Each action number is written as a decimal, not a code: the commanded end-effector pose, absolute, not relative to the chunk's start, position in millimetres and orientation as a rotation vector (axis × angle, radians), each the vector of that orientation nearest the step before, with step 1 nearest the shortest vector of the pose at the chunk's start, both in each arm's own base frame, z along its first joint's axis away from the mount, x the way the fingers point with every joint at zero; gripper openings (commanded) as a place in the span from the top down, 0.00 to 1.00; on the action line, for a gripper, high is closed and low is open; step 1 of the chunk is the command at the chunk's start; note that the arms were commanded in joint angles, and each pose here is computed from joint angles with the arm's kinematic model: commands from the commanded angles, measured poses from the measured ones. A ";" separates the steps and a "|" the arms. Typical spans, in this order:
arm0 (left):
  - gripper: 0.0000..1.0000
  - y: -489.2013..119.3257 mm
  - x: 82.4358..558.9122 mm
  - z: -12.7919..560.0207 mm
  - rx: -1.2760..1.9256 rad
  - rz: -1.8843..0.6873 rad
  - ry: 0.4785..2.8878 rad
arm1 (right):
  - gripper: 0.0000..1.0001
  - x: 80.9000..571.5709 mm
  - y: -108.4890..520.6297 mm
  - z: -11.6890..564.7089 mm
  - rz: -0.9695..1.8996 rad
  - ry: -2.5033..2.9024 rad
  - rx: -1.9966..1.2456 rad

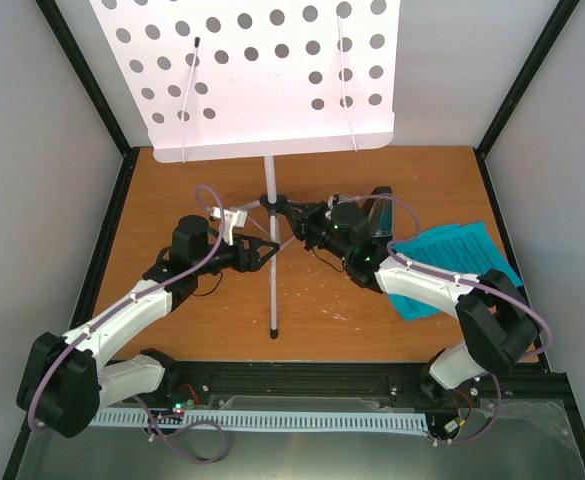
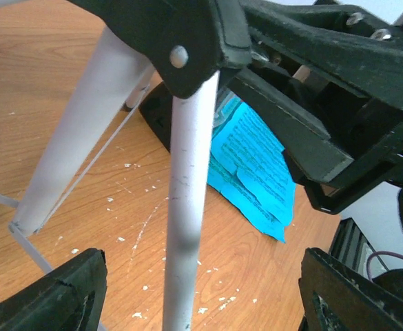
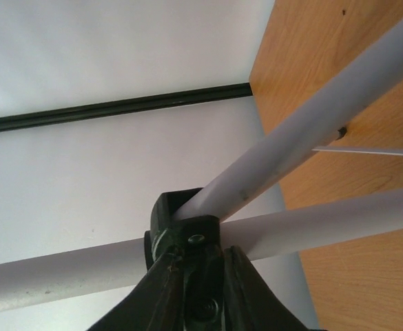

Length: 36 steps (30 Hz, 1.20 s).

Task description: Pack up the instrument practice props

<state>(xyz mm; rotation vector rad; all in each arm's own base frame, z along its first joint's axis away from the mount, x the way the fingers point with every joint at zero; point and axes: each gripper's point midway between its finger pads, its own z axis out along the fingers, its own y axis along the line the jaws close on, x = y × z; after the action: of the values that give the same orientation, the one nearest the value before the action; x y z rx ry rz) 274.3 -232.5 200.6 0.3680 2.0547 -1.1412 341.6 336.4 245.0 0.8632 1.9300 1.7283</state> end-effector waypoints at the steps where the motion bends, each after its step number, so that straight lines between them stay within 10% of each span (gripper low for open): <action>1: 0.23 -243.6 268.2 218.0 0.428 -1.236 2.006 | 0.86 339.7 340.5 247.9 1.746 1.894 0.788; 13: 0.47 -252.2 287.2 194.2 0.380 -1.247 2.087 | 0.97 335.6 331.6 249.3 1.486 1.886 0.429; 24: 0.98 -251.0 292.4 183.2 0.389 -1.199 2.125 | 0.97 312.6 330.6 251.9 1.135 1.749 -0.199; 36: 1.00 -252.7 284.1 174.3 0.430 -1.218 2.165 | 0.97 295.0 327.5 230.5 0.352 1.426 -1.139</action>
<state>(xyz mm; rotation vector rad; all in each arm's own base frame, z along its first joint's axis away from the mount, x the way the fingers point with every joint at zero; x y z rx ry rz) 264.1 -264.2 172.4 0.5808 2.1031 -1.2637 314.0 324.3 249.5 -0.6221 1.5993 0.7454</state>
